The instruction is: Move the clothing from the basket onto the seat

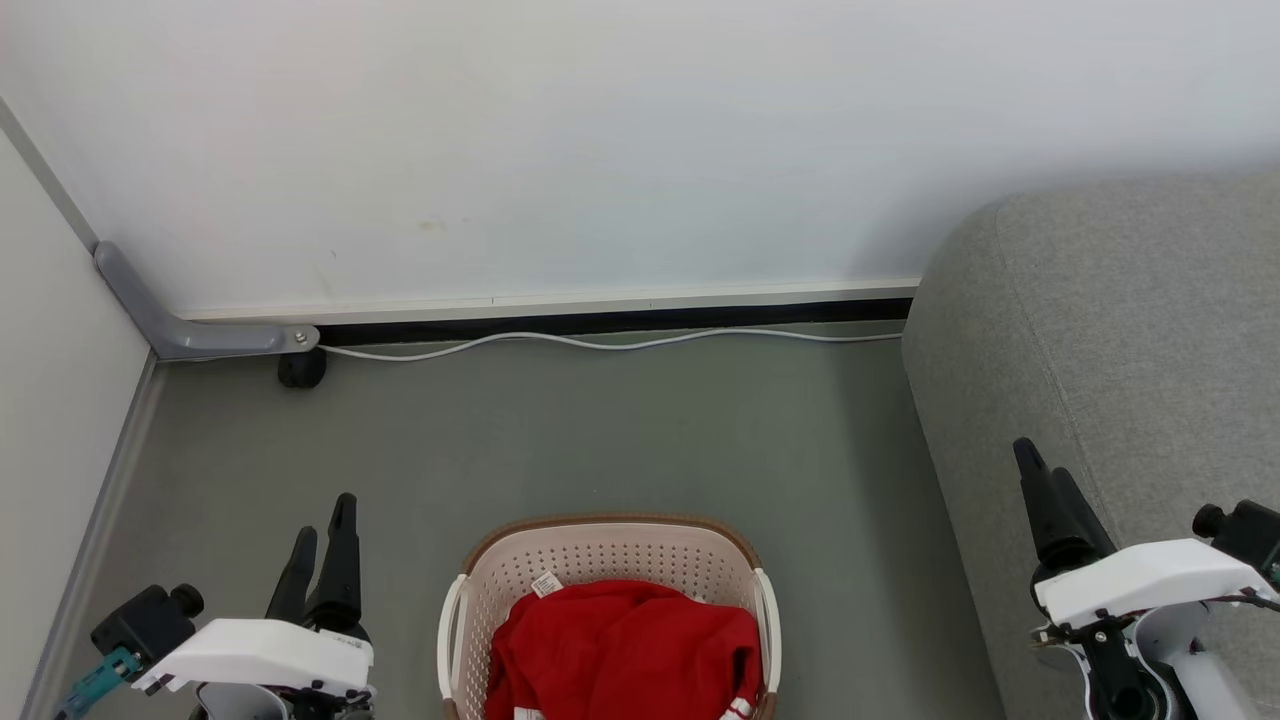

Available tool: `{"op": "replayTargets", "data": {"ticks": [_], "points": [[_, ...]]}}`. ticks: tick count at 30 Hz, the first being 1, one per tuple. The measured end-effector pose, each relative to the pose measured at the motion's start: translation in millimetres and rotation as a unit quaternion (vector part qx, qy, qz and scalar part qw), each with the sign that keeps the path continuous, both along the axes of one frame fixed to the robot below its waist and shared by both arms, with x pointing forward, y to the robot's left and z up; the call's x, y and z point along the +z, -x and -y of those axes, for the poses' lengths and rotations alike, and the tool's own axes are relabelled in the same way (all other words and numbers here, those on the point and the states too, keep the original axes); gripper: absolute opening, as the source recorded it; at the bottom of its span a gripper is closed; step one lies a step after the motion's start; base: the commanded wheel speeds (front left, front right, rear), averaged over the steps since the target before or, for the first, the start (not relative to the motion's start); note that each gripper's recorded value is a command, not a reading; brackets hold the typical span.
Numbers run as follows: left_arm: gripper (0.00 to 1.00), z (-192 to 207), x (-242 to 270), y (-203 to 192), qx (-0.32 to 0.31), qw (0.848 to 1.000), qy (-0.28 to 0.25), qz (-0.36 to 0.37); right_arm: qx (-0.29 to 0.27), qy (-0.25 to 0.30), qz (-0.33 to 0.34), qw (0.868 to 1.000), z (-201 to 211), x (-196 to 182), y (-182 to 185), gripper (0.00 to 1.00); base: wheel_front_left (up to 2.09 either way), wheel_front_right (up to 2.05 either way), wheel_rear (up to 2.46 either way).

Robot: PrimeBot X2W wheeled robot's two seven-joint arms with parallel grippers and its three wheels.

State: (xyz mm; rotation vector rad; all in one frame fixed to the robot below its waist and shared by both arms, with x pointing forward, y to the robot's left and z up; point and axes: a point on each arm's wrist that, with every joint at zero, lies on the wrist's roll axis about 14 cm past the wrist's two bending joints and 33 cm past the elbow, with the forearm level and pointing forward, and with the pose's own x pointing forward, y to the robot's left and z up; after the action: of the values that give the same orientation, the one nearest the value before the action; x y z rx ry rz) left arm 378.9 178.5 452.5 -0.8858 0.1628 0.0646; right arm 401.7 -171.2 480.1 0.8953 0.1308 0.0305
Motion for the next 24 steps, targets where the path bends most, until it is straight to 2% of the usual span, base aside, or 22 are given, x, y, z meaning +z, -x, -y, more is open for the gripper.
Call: {"op": "replayTargets", "data": {"ticks": [11, 24], "points": [[1.00, 2, 4, -5, -0.022, 0.995, -0.100, 0.008, 0.015, 0.105, 0.021, 0.994, 1, 7, -4, 1.00, 0.00, 0.00, 0.00], [1.00, 1, 3, -10, -0.038, 0.979, -0.199, 0.008, 0.038, 0.200, 0.043, 0.978, -6, 11, -8, 1.00, 0.00, 0.00, 0.00]]}}
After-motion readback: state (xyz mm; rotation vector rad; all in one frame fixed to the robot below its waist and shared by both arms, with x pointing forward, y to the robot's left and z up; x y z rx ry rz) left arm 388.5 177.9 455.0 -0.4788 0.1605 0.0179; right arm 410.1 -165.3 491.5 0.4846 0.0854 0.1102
